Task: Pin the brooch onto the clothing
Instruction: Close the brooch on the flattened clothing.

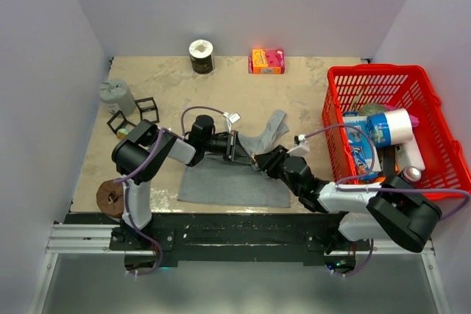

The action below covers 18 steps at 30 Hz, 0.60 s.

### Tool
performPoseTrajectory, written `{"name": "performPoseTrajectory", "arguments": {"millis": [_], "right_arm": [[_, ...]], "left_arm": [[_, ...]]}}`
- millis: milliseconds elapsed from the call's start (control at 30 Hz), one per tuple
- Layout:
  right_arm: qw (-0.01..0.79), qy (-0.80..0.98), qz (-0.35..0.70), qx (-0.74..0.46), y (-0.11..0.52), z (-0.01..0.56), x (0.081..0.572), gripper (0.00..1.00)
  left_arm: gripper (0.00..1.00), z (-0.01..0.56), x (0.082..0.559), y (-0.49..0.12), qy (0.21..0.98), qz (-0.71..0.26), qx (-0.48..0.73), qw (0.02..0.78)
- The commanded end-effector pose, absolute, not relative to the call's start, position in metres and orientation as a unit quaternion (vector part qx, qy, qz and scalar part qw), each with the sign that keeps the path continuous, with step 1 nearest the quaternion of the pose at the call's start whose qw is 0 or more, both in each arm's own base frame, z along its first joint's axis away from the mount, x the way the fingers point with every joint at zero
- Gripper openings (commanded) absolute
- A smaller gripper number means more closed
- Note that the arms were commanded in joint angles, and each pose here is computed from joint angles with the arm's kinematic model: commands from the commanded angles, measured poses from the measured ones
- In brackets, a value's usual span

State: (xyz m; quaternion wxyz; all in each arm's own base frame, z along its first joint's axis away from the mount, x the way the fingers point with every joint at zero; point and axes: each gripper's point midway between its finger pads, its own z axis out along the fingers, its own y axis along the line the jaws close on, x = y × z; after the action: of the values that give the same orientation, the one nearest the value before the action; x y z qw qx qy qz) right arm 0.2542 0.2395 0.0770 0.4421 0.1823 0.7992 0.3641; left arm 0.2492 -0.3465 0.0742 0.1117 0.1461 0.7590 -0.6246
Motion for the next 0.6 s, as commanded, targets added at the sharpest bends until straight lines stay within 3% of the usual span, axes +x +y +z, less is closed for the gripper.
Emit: {"name": "performPoseTrajectory", "arguments": {"millis": [0, 567], "right_arm": [[0.433, 0.818, 0.329, 0.186, 0.233, 0.052, 0.245, 0.43], [0.472, 0.808, 0.281, 0.213, 0.217, 0.056, 0.257, 0.43]], "left_arm": [[0.00, 0.115, 0.257, -0.350, 0.721, -0.649, 0.179, 0.164], [0.00, 0.117, 0.251, -0.348, 0.715, -0.658, 0.173, 0.158]]}}
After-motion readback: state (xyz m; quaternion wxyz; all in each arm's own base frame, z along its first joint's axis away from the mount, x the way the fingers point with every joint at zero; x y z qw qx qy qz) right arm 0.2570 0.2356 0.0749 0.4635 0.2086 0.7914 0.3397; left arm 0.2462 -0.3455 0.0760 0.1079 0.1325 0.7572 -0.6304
